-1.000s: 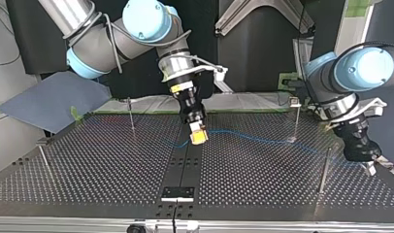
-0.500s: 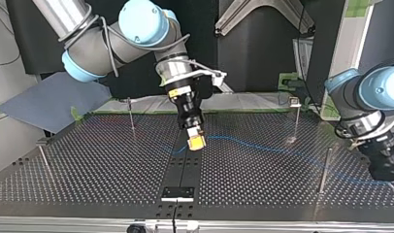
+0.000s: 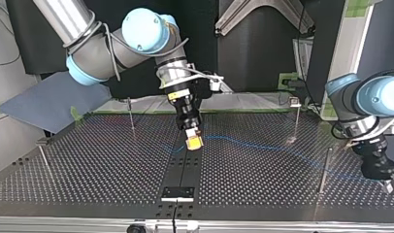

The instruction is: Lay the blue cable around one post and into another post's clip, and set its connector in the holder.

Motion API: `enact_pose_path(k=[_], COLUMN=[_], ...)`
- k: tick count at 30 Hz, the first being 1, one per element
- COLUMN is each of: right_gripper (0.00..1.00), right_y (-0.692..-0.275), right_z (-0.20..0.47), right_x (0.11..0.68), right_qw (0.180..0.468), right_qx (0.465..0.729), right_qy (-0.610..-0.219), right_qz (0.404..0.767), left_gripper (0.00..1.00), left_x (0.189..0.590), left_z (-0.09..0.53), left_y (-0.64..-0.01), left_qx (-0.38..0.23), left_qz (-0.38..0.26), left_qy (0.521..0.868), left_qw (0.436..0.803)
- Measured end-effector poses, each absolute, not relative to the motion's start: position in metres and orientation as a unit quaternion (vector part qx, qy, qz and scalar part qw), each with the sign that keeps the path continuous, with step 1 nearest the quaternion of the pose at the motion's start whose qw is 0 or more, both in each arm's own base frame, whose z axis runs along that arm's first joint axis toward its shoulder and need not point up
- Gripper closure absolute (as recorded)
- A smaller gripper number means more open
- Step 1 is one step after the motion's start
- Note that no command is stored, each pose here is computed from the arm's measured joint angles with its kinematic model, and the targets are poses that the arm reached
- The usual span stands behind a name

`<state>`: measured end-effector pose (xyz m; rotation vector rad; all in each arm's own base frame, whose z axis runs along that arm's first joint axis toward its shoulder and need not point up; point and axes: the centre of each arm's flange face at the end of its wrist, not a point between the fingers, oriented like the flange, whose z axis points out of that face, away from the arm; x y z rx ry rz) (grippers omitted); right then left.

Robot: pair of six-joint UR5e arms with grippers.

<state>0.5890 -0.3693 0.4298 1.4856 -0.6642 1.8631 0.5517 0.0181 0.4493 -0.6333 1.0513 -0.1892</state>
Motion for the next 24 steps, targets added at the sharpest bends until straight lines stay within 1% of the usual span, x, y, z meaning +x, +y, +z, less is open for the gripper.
enact_pose_path(k=[5, 13, 24], right_gripper=[1.00, 1.00, 1.00], right_y=[-0.380, -0.396, -0.410], right_z=[0.411, 0.400, 0.390], right_x=[0.589, 0.582, 0.571], right_qw=[0.330, 0.336, 0.342], right_qx=[0.576, 0.582, 0.592], right_qy=[-0.262, -0.274, -0.289], right_qz=[0.700, 0.688, 0.670], left_gripper=[1.00, 1.00, 1.00], left_x=[0.561, 0.574, 0.568], left_z=[0.432, 0.400, 0.366], left_y=[0.017, 0.020, 0.016], left_qx=[-0.293, -0.301, -0.304], left_qz=[-0.090, -0.093, -0.113], left_qy=[0.509, 0.530, 0.535], left_qw=[0.804, 0.787, 0.780])
